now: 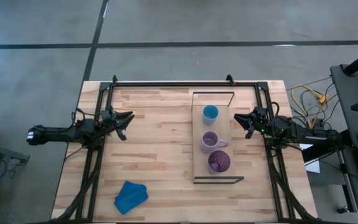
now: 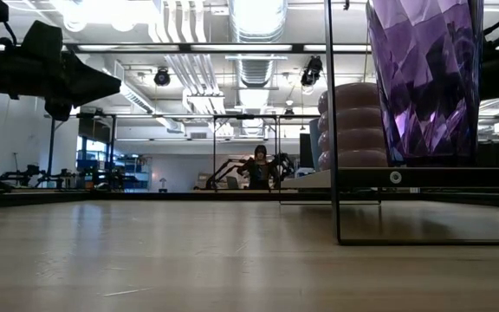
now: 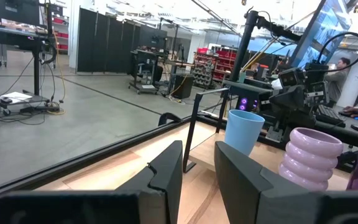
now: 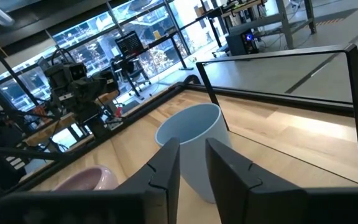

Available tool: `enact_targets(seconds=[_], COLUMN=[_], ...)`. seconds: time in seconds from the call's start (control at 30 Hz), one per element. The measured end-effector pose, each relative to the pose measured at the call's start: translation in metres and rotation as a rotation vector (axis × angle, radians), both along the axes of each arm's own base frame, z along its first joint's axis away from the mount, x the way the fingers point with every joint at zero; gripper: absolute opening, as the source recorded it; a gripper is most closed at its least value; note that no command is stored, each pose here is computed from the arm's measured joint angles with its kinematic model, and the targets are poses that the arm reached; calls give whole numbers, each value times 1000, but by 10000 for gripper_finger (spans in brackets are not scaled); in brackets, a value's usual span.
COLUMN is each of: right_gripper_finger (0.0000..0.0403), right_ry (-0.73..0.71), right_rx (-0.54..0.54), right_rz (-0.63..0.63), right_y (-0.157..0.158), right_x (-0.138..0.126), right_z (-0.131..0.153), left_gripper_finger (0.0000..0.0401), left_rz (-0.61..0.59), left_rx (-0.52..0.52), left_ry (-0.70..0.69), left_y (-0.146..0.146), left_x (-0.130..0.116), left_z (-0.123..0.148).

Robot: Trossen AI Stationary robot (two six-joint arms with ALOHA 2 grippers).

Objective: Stack small to large cups/mugs on shelf
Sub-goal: Return to Home Position

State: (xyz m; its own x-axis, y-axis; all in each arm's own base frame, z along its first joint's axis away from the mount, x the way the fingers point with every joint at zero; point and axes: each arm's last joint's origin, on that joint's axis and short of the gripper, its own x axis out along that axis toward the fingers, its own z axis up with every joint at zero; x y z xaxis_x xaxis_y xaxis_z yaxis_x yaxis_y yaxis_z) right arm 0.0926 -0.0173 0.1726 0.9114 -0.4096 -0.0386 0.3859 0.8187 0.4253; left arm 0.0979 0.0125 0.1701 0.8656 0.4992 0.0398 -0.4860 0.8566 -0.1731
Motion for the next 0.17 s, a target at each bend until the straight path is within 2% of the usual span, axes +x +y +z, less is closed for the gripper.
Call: enact_targets(seconds=[0.17], right_gripper_finger=[71], right_ry=[0], right_rx=[0], right_rz=[0], right_y=[0], right_x=[0], right_z=[0], left_gripper_finger=[80], left_rz=[0], left_rx=[0], left_ry=[0], left_y=[0], left_x=[0], left_z=[0])
